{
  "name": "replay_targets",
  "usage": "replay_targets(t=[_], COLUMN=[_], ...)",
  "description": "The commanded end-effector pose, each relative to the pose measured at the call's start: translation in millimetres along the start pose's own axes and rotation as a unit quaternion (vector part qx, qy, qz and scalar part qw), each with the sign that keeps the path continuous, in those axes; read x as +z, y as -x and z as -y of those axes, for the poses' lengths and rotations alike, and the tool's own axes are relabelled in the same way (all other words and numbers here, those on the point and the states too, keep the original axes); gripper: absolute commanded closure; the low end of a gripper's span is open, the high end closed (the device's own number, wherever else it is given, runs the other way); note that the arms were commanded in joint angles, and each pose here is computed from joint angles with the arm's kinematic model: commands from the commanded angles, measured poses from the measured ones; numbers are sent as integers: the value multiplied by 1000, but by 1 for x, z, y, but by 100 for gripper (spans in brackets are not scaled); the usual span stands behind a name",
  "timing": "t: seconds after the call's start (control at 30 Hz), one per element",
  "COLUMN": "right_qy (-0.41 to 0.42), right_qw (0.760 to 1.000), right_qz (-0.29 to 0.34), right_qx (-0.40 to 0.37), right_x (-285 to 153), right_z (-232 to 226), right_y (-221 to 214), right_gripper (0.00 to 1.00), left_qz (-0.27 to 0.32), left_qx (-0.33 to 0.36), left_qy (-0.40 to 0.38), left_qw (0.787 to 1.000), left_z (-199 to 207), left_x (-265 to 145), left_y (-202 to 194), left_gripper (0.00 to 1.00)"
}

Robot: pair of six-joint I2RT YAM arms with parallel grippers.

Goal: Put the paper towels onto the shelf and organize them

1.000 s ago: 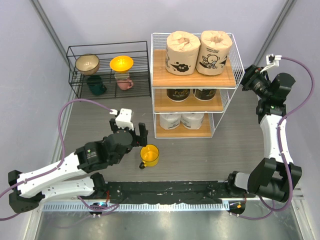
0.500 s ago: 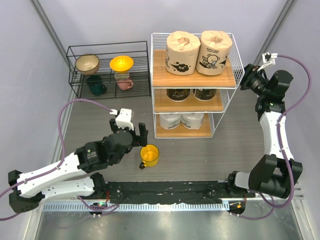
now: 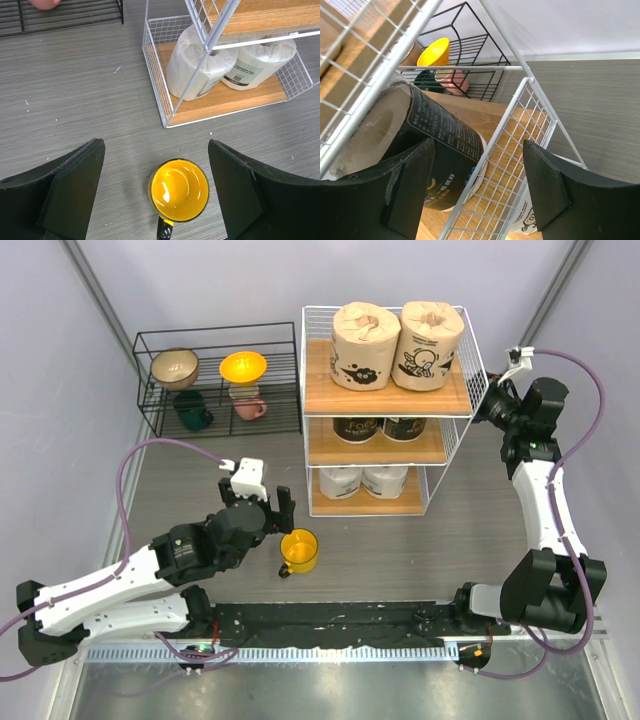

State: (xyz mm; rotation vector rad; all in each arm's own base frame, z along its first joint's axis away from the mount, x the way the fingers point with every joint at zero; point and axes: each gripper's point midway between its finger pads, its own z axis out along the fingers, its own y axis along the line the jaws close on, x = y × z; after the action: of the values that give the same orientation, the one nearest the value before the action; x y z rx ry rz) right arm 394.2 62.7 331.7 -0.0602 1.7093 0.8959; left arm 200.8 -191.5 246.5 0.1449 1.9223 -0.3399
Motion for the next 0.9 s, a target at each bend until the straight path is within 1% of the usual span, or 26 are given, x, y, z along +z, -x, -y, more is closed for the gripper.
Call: replay_targets(t=[0.0,0.23,0.57,0.77,0.87], right_qy=[18,13,-46,-82,-118], right_qw=[999,999,993,988,981], right_qz=[7,9,92,129,156], right_qx=[-31,-35,-53,-31,-11], right_x=[7,9,-14,-34,-50], right_z=[-17,-19,-13,3,16], right_y=[12,11,51,63,68], right_gripper=[23,23,23,23,23], left_qz=[13,16,17,16,17], left_qx=[-11,-13,-25,-27,-25], left_qy=[8,8,13,17,21], left_qw=[1000,1000,999,999,999], left_z=[-4,-5,-10,-9,-10], left_x=[-1,-3,-6,-5,-6], left_y=[5,7,8,8,12], left_gripper=[11,11,10,11,9])
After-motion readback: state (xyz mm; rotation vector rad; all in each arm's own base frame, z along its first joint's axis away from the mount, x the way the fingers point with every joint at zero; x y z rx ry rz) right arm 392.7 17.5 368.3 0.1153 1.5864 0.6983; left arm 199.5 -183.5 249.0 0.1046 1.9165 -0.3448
